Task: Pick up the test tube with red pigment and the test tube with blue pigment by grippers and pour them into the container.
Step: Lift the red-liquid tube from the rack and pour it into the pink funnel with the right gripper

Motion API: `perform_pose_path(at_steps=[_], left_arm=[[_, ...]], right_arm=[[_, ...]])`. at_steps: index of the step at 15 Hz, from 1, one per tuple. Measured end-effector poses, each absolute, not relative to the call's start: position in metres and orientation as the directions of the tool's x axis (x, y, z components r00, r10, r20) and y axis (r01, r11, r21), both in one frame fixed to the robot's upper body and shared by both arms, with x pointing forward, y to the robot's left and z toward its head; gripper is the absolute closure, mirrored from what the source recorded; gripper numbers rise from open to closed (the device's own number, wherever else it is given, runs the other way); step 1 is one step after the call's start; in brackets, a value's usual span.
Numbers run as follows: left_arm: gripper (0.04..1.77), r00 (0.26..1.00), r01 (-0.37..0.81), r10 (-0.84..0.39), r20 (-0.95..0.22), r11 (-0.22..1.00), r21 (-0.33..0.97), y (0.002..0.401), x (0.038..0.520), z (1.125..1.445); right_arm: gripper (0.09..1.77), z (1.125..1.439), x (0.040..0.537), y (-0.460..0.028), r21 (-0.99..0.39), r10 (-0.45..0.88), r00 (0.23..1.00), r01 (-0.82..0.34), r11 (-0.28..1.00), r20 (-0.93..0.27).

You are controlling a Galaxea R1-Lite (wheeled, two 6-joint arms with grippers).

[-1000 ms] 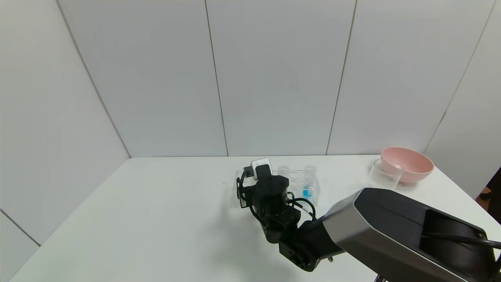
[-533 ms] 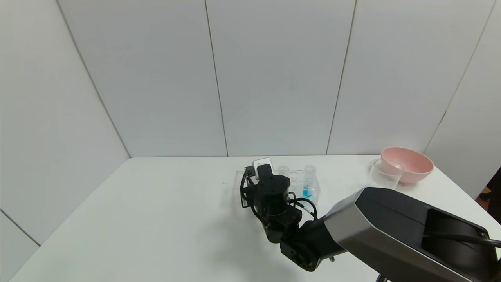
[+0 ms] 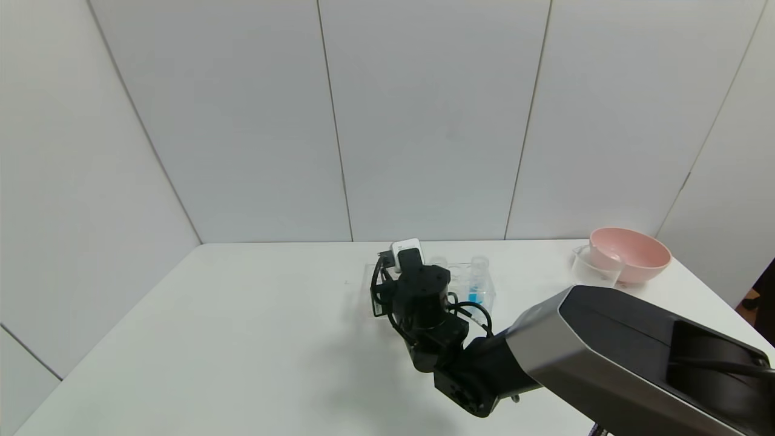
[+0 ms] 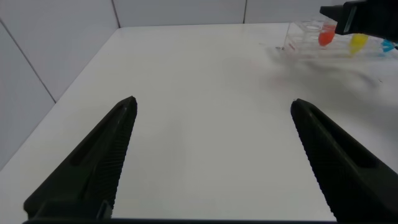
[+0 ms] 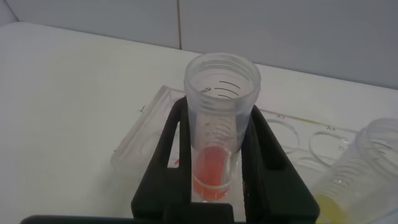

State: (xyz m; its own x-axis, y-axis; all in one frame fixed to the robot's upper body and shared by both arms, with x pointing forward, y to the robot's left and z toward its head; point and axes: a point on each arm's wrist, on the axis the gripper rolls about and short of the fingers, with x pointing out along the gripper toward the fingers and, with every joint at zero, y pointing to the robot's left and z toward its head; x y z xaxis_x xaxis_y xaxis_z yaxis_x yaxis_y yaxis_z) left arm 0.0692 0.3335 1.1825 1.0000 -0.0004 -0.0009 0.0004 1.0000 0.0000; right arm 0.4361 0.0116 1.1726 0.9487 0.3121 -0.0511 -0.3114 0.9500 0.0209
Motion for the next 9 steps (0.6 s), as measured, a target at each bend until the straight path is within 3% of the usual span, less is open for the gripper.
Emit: perform_pose_path(at_steps=[9], left_arm=[[0.05, 1.0, 0.0, 0.0, -0.001, 1.0, 0.0, 0.334, 0.069, 1.183]], right_arm=[[1.34, 1.236, 0.424, 0.003, 0.039, 0.323, 0.946, -0.323, 0.946, 0.004]])
